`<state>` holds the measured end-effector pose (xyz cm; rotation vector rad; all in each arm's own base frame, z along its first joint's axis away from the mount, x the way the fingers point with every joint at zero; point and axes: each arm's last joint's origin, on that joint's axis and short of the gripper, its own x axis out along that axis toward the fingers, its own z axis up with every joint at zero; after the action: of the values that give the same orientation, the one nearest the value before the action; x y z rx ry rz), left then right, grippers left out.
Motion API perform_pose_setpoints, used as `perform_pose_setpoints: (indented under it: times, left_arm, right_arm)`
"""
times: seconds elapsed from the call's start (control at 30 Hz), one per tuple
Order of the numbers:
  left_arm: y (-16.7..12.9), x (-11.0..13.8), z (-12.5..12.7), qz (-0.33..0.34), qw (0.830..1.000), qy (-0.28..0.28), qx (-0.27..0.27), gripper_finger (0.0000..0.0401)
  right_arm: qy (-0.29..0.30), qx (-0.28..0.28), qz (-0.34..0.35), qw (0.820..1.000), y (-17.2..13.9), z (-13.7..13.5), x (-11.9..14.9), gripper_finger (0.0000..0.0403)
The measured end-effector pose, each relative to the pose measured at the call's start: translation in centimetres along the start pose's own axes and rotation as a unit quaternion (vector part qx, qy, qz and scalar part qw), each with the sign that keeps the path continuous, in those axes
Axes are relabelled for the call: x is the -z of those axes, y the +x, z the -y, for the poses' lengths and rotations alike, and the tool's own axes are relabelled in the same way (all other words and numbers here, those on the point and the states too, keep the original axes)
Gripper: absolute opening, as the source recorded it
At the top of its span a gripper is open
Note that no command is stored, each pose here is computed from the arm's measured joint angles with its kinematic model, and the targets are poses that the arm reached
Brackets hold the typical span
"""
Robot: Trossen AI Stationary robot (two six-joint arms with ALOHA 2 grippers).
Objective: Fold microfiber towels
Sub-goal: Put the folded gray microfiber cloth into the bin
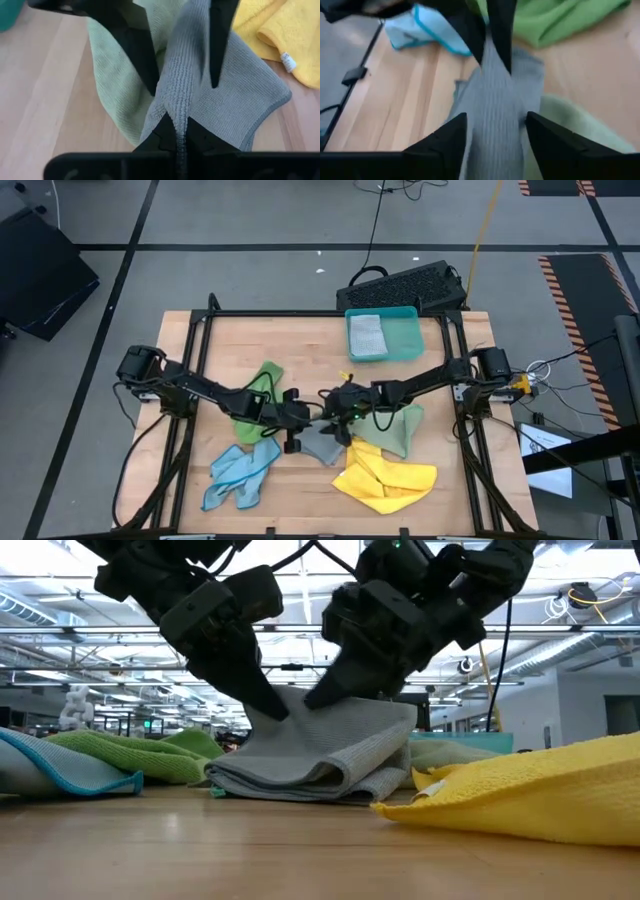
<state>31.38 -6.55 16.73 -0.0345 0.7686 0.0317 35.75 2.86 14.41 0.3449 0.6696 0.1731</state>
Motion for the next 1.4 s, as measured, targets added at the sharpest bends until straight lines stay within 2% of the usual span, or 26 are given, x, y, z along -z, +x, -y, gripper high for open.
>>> perform_pose_setpoints:
  times: [0.23, 0.4, 0.43, 0.53, 0.67, 0.87, 0.97, 1.17, 1.4]
  left_arm:
    - [-0.1, -0.1, 0.5, 0.012, 1.000, 0.007, 0.003, 0.0004]
    - [-0.1, -0.3, 0.5, 0.022, 1.000, 0.005, -0.007, 0.0011]
    - [-0.1, -0.4, 0.5, 0.026, 1.000, 0.005, -0.007, 0.0012]
    - [-0.1, -0.5, 0.7, 0.035, 0.999, -0.012, -0.003, 0.0022]
    - [-0.3, -0.1, 1.2, 0.023, 0.999, -0.047, -0.005, 0.0086]
    - [-0.4, -0.1, 0.9, 0.053, 0.990, -0.046, -0.120, 0.0193]
    - [-0.3, -0.3, 0.2, 0.050, 0.990, -0.050, -0.122, 0.0227]
    - [0.0, -1.1, -1.2, 0.073, 0.989, -0.059, -0.117, 0.0256]
    - [0.1, -1.8, -2.2, 0.099, 0.985, -0.074, -0.117, 0.0245]
  right_arm:
    - [0.002, -0.017, -0.029, 0.999, 0.0, 0.0, 0.5, 0.0129]
    - [-0.014, -0.019, -0.037, 0.999, 0.0, 0.0, 0.6, 0.0024]
    - [-0.021, -0.021, -0.039, 0.999, 0.0, 0.0, 0.7, 0.0013]
    - [-0.024, -0.015, -0.051, 0.998, -0.6, 0.0, 0.6, 0.0014]
    - [-0.043, 0.049, -0.072, 0.995, -3.5, -0.3, -0.1, 0.0005]
    - [-0.057, 0.132, -0.050, 0.988, -9.7, -1.1, -2.1, 0.0004]
    - [-0.053, 0.189, -0.024, 0.980, -13.0, -0.9, -2.9, 0.0004]
    - [-0.015, 0.334, 0.038, 0.942, -19.1, 0.8, -3.8, 0.0004]
    - [0.053, 0.418, 0.081, 0.903, -23.8, 4.8, -4.2, 0.0004]
